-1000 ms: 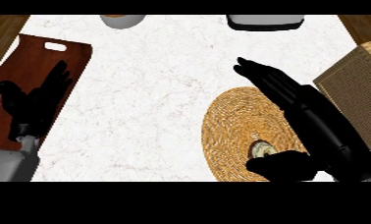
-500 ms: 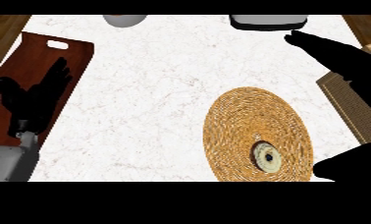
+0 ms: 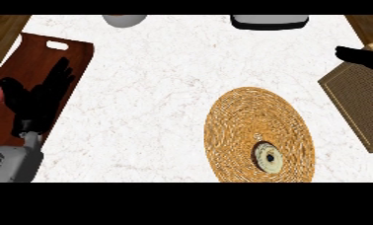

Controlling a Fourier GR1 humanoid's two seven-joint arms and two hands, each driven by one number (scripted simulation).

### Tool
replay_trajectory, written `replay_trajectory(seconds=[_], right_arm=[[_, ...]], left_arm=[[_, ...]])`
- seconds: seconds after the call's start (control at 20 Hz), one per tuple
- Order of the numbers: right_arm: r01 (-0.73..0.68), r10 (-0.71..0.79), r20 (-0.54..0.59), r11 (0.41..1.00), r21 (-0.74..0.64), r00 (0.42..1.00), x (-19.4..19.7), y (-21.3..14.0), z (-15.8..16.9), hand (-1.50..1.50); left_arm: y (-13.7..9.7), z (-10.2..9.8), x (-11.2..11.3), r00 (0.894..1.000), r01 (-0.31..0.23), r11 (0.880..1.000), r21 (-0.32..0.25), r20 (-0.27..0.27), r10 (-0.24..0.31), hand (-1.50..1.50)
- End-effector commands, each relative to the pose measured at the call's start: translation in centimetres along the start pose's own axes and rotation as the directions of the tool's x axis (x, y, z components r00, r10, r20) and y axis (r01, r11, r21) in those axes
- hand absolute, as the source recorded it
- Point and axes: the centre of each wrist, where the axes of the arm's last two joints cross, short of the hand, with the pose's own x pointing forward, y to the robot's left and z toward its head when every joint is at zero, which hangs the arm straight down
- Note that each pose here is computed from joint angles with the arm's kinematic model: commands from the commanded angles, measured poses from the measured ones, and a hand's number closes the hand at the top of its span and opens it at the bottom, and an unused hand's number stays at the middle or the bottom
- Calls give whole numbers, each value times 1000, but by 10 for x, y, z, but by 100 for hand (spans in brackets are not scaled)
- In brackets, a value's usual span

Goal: Pick the cupcake from the placemat and place it in the basket

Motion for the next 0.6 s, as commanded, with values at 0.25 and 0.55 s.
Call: replay_trajectory(seconds=[0.25,0.55], right_arm=[[95,-92,30,991,-95,995,-42,36,38,-150],[123,-119,43,986,-109,992,-61,84,28,-150]], left_arm=[[-6,6,-13,1000,-2,1000,-4,0,2,0],[28,-14,1,1000,-15,1000,-8,-1,15,0]])
